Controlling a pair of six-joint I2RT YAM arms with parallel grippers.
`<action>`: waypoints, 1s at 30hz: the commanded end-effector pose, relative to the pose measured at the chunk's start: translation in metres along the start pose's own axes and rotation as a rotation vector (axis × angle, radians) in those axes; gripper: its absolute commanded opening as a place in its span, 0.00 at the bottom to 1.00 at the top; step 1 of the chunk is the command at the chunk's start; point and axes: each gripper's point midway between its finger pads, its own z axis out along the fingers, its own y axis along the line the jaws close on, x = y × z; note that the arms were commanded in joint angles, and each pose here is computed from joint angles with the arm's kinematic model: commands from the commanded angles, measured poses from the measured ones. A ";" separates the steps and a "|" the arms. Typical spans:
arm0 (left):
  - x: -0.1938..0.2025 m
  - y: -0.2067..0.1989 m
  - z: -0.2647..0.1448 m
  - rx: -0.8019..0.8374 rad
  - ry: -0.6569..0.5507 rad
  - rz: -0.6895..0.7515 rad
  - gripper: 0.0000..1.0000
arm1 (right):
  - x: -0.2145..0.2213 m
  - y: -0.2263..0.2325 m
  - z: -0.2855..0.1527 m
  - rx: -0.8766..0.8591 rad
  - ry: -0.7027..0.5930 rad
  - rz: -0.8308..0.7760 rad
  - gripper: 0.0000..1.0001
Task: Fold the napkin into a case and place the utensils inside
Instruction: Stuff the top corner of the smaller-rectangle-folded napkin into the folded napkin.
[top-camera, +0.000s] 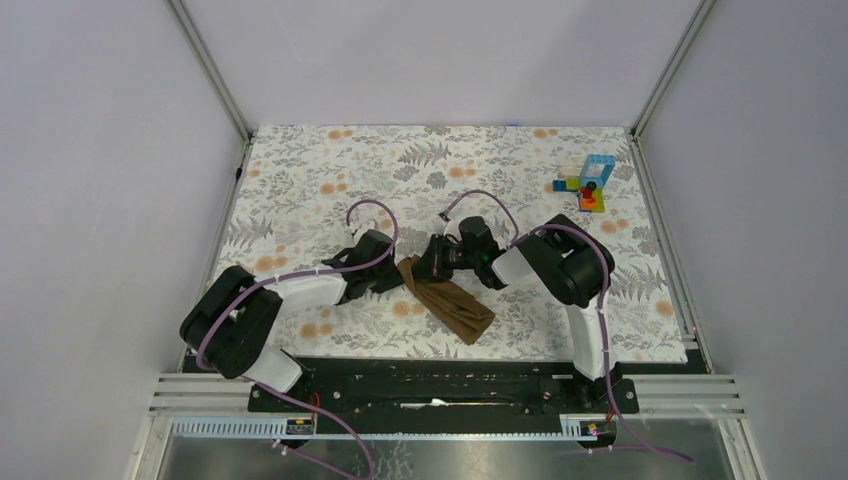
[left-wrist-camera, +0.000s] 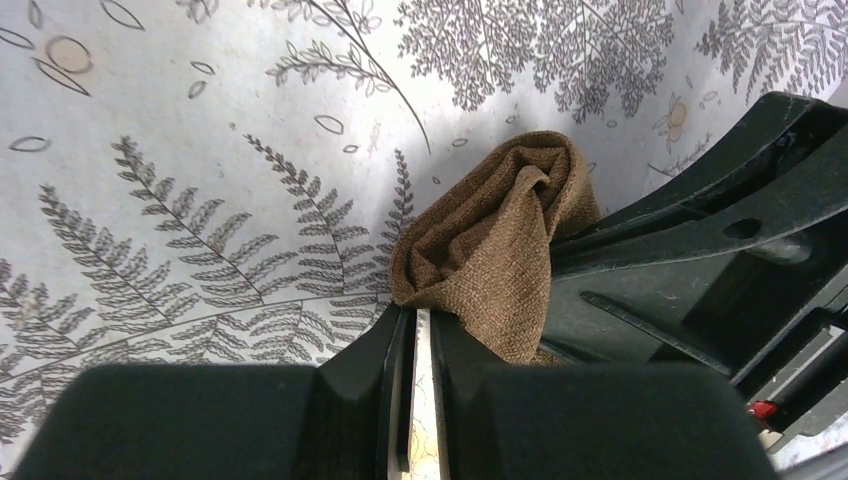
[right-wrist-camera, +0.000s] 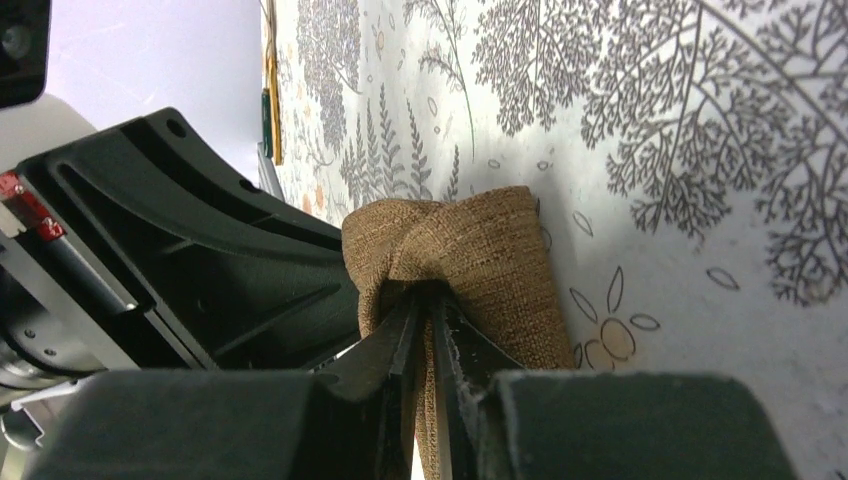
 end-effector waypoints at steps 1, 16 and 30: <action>-0.004 -0.014 0.005 0.037 -0.018 0.024 0.16 | 0.013 0.005 0.020 0.006 0.037 -0.044 0.16; -0.010 -0.006 -0.051 0.033 -0.037 0.072 0.22 | 0.008 0.016 -0.044 0.258 0.074 -0.176 0.35; -0.021 -0.060 -0.015 0.171 0.020 0.104 0.06 | 0.007 0.007 -0.058 0.235 0.090 -0.136 0.09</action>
